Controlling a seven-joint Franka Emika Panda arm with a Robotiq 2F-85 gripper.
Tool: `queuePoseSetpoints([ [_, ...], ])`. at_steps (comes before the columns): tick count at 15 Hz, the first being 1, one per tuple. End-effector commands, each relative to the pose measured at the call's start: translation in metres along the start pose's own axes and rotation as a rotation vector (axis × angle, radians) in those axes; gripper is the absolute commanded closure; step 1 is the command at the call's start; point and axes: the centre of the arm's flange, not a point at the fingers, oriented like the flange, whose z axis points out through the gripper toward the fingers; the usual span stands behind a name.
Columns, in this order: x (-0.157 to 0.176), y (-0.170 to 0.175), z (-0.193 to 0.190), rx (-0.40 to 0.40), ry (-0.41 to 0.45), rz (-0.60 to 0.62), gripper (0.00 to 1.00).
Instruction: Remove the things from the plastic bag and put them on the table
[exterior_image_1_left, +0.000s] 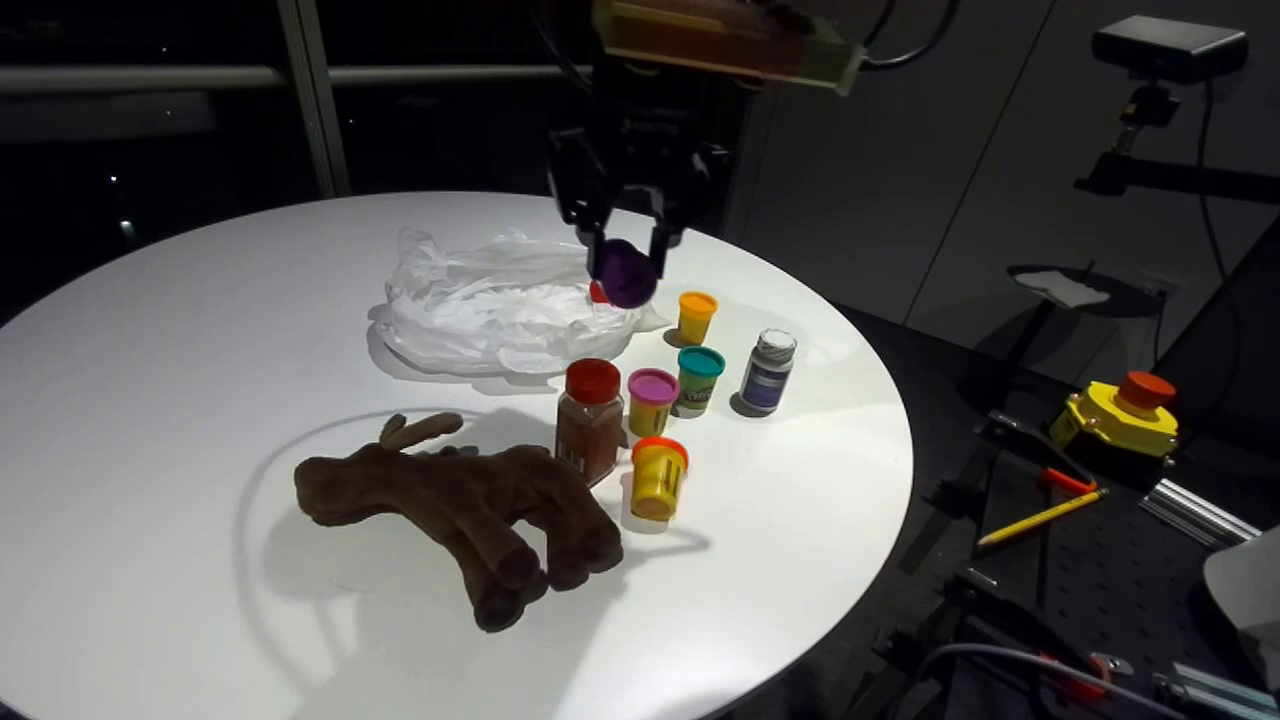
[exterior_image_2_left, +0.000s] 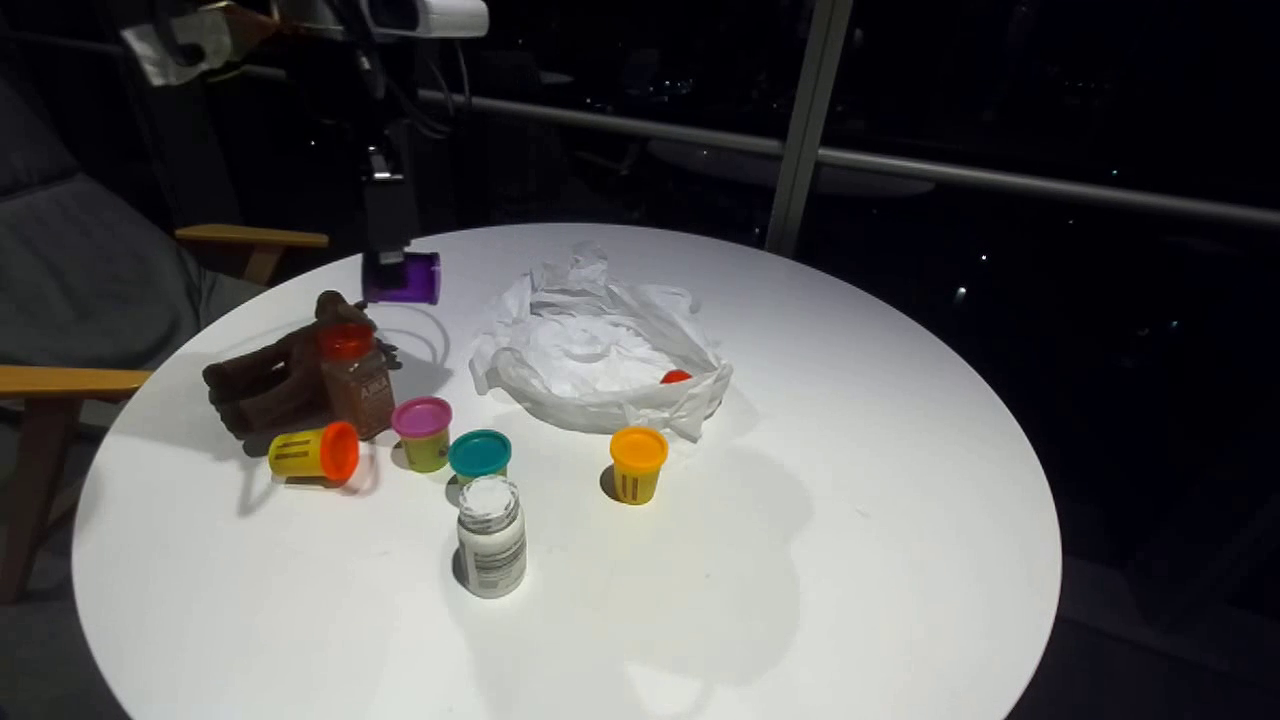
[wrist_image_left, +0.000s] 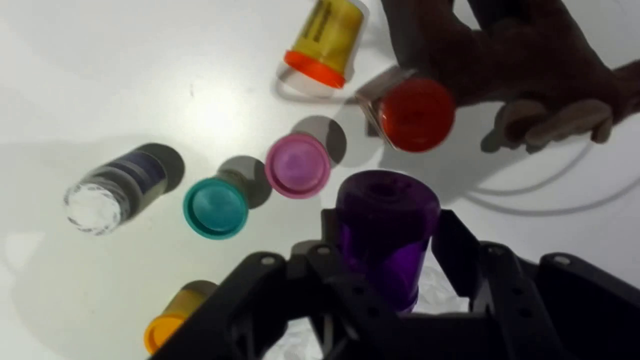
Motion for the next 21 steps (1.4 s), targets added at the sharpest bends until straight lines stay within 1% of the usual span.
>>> queuePoseSetpoints([
  [1, -0.057, 0.056, -0.008, -0.066, -0.036, -0.026, 0.79],
  [3, -0.076, 0.069, 0.004, -0.098, -0.073, -0.076, 0.79],
  [4, -0.078, 0.072, 0.009, -0.102, -0.09, -0.113, 0.79],
  [6, -0.074, 0.076, 0.025, -0.114, -0.091, -0.207, 0.79],
  [8, -0.069, 0.075, 0.044, -0.146, -0.087, -0.275, 0.79],
  [9, -0.074, 0.072, 0.054, -0.163, -0.089, -0.297, 0.79],
  [11, -0.07, 0.069, 0.078, -0.209, -0.065, -0.336, 0.79],
  [13, -0.07, 0.064, 0.103, -0.212, -0.063, -0.4, 0.79],
  [16, -0.072, 0.057, 0.13, -0.227, -0.025, -0.48, 0.79],
  [19, -0.072, 0.052, 0.147, -0.256, 0.009, -0.533, 0.79],
  [21, -0.072, 0.05, 0.15, -0.264, 0.041, -0.552, 0.79],
])
